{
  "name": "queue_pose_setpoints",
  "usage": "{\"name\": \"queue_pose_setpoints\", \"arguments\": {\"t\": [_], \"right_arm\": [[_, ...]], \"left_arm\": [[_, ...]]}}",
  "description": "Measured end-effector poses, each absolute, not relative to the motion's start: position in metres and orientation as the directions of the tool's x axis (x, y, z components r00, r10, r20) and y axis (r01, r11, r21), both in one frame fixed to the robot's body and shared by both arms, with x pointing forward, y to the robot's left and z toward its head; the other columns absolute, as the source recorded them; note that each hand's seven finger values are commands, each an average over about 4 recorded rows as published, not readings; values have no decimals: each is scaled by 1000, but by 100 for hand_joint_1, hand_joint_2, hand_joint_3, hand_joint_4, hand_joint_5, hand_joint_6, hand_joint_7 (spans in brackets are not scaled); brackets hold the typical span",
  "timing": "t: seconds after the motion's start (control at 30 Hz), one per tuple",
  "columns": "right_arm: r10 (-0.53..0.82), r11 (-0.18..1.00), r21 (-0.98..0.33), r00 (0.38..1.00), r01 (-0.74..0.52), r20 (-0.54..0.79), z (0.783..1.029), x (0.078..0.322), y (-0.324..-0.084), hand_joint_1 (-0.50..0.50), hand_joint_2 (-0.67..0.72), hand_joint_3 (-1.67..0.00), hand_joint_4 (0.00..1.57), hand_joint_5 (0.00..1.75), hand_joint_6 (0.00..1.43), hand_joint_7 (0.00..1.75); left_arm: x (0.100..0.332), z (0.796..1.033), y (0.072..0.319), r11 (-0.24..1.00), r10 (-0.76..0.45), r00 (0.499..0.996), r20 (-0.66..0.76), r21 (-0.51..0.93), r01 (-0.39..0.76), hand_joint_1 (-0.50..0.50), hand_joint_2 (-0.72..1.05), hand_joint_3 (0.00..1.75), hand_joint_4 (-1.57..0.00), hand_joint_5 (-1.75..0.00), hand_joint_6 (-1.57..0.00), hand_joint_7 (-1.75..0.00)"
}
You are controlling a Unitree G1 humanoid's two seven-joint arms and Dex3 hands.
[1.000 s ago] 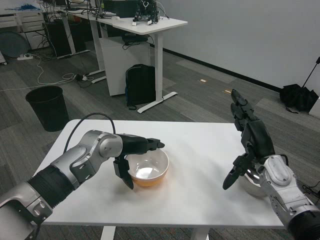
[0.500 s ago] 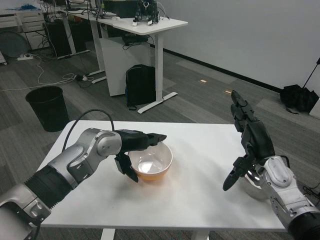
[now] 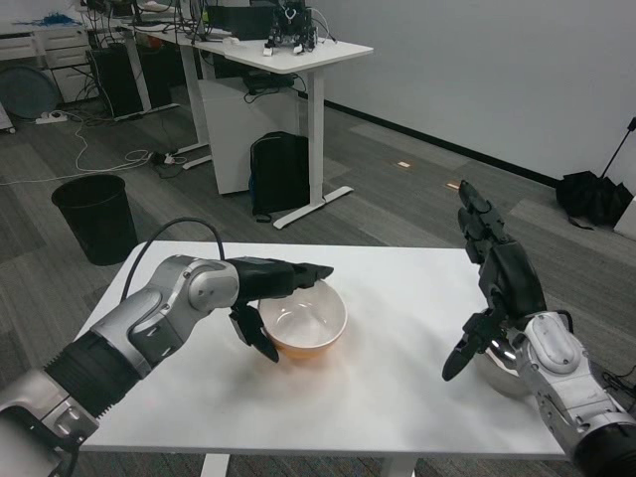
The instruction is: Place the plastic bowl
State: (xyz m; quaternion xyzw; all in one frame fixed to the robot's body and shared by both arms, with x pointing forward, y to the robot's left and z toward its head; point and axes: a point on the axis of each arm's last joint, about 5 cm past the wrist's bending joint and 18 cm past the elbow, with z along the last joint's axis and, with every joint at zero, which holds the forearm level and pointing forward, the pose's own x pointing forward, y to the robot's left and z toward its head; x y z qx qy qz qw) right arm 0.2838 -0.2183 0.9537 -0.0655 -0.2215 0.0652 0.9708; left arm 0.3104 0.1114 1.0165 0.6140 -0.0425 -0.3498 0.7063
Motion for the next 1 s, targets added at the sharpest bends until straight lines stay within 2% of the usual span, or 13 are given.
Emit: {"name": "queue_pose_setpoints", "arguments": {"t": [0.57, 0.67, 0.83, 0.97, 1.0], "right_arm": [[152, 983, -156, 897, -94, 416, 953, 284, -219, -42, 52, 0, 0, 0, 0, 0], [151, 983, -156, 898, -93, 414, 952, 284, -219, -42, 47, 0, 0, 0, 0, 0], [149, 983, -157, 899, -92, 412, 952, 284, -220, -42, 52, 0, 0, 0, 0, 0], [150, 983, -157, 899, -92, 412, 952, 284, -220, -42, 50, 0, 0, 0, 0, 0], [150, 983, -156, 899, -92, 413, 952, 284, -219, -42, 49, 0, 0, 0, 0, 0]], "left_arm": [[317, 999, 119, 53, -539, 720, -438, 835, 547, -50, 105, 26, 0, 0, 0, 0], [317, 1000, 119, 63, -544, 717, -436, 831, 553, -50, 105, 26, 0, -8, 0, 0], [317, 1005, 123, 97, -548, 729, -410, 835, 542, -50, 105, 26, 0, -10, 0, 0], [316, 1021, 130, 167, -561, 762, -322, 858, 486, -50, 105, 26, 0, -10, 0, 0], [316, 1025, 132, 196, -570, 768, -293, 859, 474, -50, 96, 26, 0, -13, 0, 0]]}}
